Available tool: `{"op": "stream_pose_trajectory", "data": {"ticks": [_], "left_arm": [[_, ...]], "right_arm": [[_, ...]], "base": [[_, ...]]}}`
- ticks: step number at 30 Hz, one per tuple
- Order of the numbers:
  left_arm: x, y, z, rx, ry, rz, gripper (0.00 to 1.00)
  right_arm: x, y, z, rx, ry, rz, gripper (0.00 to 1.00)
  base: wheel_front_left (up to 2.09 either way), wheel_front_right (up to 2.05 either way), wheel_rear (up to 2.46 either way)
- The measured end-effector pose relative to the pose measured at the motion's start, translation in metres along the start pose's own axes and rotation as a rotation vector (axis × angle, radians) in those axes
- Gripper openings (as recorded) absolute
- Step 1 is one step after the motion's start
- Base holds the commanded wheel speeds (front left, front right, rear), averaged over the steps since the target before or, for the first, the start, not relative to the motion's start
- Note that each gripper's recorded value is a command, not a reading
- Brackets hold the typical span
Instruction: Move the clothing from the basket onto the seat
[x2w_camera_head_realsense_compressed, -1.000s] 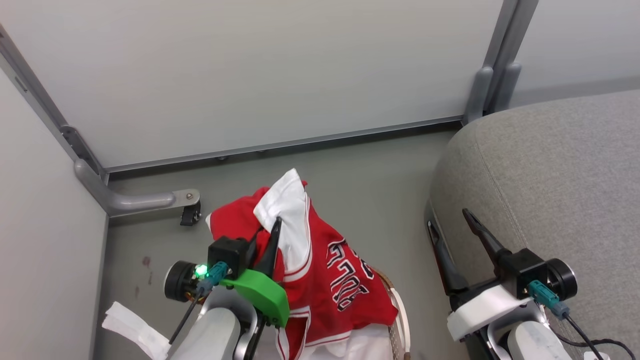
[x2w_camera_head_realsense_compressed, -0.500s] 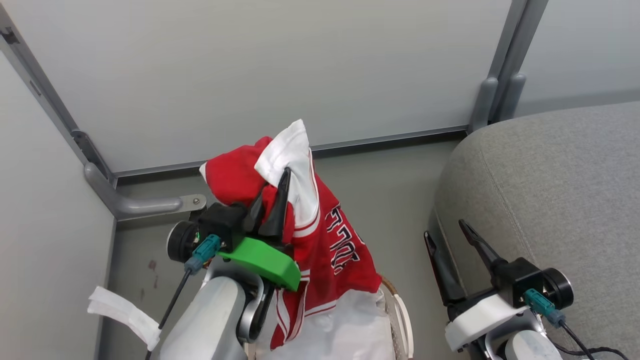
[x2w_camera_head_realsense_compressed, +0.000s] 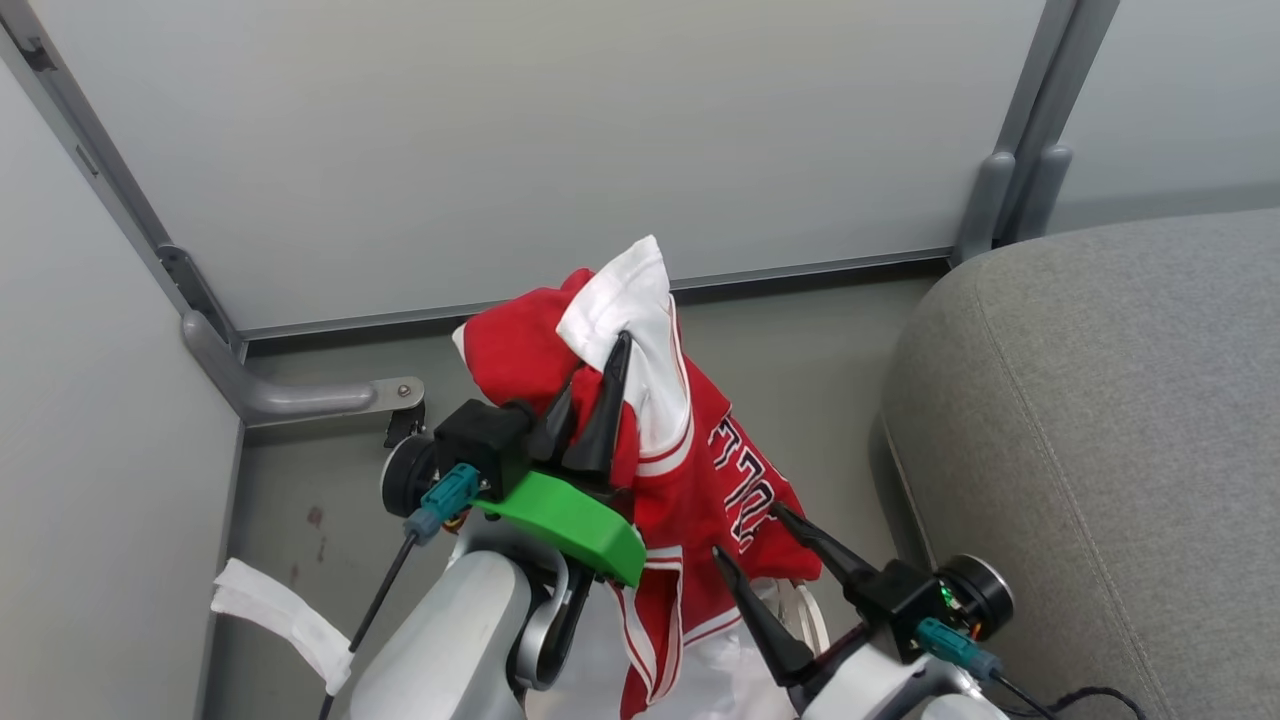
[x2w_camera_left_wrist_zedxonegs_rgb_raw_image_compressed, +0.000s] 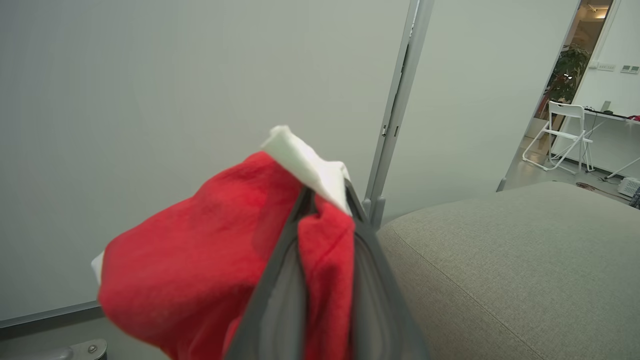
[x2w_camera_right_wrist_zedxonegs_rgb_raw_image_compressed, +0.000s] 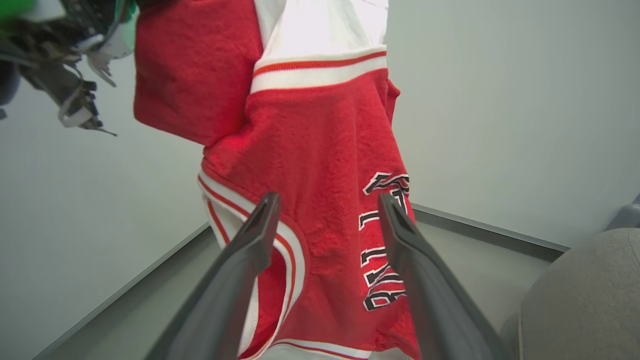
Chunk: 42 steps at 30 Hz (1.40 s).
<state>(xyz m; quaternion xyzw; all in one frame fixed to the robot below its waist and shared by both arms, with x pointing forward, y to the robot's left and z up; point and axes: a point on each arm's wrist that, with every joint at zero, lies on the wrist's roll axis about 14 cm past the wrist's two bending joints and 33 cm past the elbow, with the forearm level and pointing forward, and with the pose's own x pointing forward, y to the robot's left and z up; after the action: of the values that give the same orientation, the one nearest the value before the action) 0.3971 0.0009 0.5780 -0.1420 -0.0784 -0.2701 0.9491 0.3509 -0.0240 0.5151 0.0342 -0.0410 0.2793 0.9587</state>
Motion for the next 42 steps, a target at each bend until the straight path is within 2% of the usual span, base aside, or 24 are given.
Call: {"op": "stream_pose_trajectory", "data": {"ticks": [10, 27, 42], "left_arm": [[-0.005, -0.01, -0.01, -0.025, 0.031, -0.019, 0.0], [-0.008, -0.018, -0.018, -0.036, 0.057, -0.037, 0.0], [-0.011, -0.022, -0.024, -0.068, 0.076, -0.047, 0.0]], "right_arm": [[0.028, 0.039, -0.007, 0.019, 0.036, 0.155, 1.0], [0.045, 0.059, 0.001, 0.061, 0.02, 0.229, 1.0], [0.059, 0.059, 0.004, -0.051, 0.012, 0.264, 1.0]], "base": [[0.0, 0.0, 0.0], [0.0, 0.0, 0.0], [0.0, 0.0, 0.0]]}}
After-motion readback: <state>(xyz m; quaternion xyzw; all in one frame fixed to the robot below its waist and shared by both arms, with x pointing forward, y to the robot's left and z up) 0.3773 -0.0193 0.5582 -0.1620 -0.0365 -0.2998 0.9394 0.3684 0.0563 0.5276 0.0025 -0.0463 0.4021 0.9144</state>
